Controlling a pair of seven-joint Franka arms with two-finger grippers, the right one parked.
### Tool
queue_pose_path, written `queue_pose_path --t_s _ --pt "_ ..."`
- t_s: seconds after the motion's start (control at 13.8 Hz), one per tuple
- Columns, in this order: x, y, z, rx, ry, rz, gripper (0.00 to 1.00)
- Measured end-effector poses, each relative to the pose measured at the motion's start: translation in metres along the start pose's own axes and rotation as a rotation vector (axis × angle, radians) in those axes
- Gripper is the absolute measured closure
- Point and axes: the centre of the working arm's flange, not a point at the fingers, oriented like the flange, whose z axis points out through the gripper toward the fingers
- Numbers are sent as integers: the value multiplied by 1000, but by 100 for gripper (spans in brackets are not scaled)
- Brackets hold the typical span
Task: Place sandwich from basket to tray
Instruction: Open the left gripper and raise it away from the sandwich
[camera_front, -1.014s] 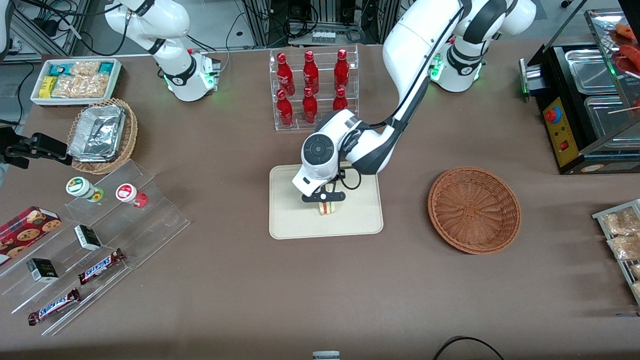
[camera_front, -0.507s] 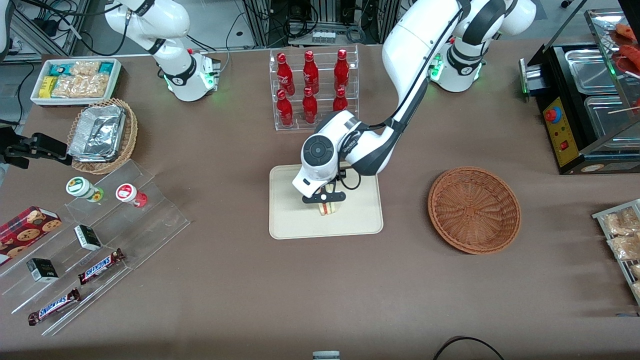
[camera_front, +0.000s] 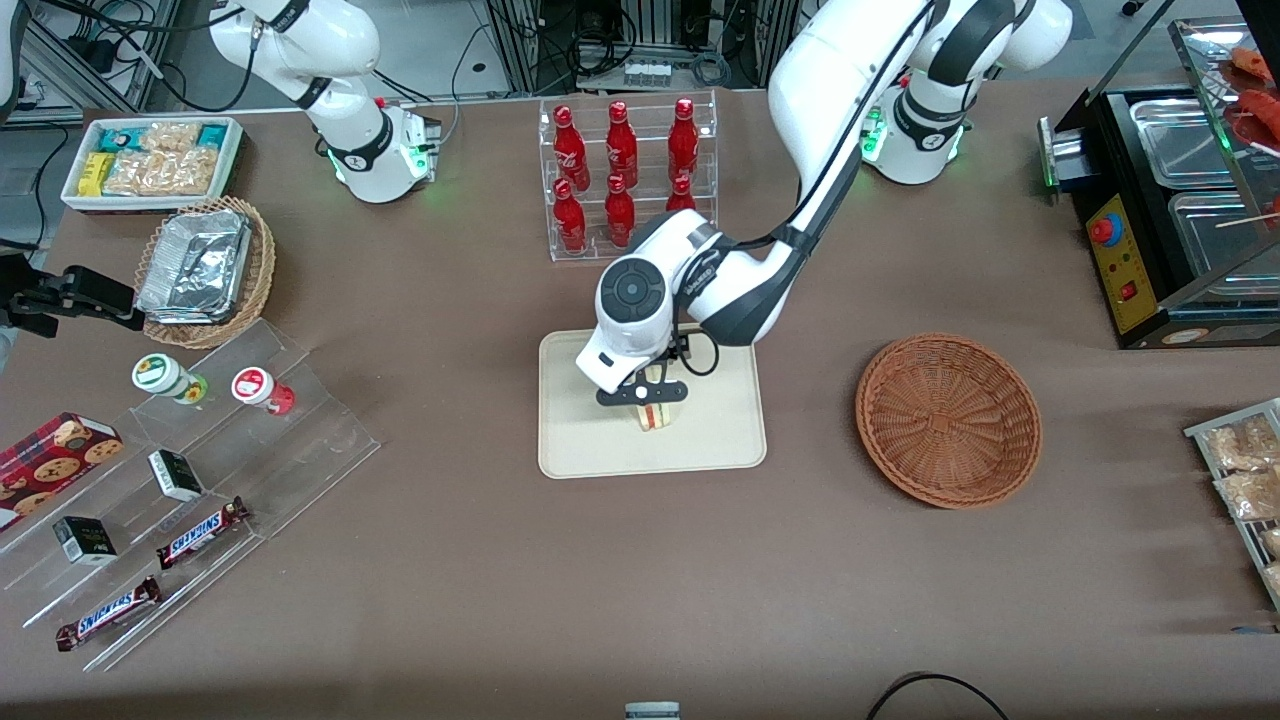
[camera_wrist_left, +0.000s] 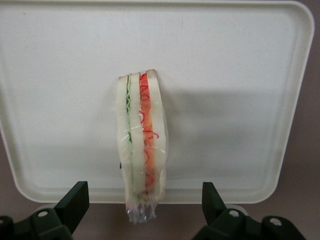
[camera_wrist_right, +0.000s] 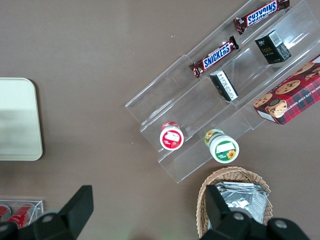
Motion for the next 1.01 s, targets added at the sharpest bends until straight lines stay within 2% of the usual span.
queue_pose_path --t_s 0.22,0.43,0.65,0.87,1.01 --pt "-10 -5 -56 -15 18 6 0" --pt "-15 -19 -98 1 7 -3 0" --pt "10 -49 -123 3 -4 48 0" --pt "38 -82 -138 -6 6 129 0" --pt "52 -110 -152 27 33 195 0"
